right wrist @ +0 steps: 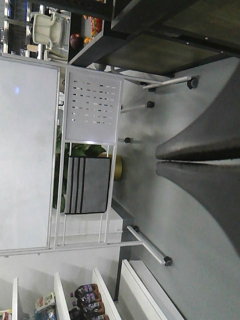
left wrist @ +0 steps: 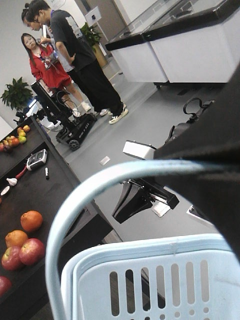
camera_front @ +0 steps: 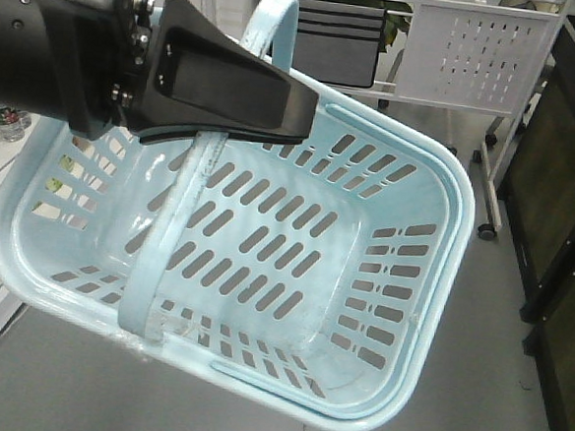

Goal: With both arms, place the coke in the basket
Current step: 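Hold the basket up with the left gripper while the base turns away, then carry the basket in the left gripper while driving to another shelf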

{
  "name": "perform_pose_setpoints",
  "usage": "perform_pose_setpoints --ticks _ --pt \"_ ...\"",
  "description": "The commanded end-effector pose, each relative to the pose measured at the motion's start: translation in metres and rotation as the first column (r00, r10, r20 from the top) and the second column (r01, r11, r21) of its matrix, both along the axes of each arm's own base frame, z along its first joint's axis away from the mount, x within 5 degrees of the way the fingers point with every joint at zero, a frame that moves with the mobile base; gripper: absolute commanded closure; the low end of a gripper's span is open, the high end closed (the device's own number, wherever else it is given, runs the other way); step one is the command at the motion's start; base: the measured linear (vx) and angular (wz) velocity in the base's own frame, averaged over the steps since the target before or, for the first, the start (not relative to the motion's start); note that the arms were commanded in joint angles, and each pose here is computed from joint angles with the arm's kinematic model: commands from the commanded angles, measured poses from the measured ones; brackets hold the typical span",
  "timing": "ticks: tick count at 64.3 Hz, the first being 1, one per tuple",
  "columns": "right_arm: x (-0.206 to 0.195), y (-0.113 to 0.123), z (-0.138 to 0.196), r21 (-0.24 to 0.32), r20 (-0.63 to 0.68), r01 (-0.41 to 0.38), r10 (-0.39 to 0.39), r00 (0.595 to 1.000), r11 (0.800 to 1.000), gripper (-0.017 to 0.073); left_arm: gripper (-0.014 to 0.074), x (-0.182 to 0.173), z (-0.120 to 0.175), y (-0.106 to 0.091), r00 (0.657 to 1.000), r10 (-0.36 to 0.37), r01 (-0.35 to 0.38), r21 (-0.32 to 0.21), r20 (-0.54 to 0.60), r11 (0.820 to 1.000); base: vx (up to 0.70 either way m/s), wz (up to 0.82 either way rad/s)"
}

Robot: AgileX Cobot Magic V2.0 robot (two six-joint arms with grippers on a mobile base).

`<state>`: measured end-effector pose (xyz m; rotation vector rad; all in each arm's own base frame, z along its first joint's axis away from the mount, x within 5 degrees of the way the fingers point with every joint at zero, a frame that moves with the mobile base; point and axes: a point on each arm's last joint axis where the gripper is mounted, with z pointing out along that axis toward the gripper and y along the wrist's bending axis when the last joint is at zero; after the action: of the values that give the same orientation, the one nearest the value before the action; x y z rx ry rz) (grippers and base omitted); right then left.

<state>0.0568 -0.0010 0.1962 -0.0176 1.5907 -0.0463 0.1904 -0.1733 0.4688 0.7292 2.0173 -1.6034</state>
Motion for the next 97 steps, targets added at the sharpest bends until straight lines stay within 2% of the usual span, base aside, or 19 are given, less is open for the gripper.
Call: perform_pose_setpoints --ticks 1,97 --pt "-0.0007 -0.0001 0.0045 -0.016 0.076 0.003 -0.002 0.997 1.0 0.0564 0.06 -0.0108 0.0218 0.0024 1.0 0.002 0.001 -0.114 0.028 0.994 0.08 -0.12" --pt "-0.0007 -0.0002 0.0045 -0.016 0.077 0.003 -0.002 0.997 1.0 0.0564 0.06 -0.0108 0.0218 0.0024 1.0 0.002 0.001 -0.114 0.028 0.994 0.15 -0.16"
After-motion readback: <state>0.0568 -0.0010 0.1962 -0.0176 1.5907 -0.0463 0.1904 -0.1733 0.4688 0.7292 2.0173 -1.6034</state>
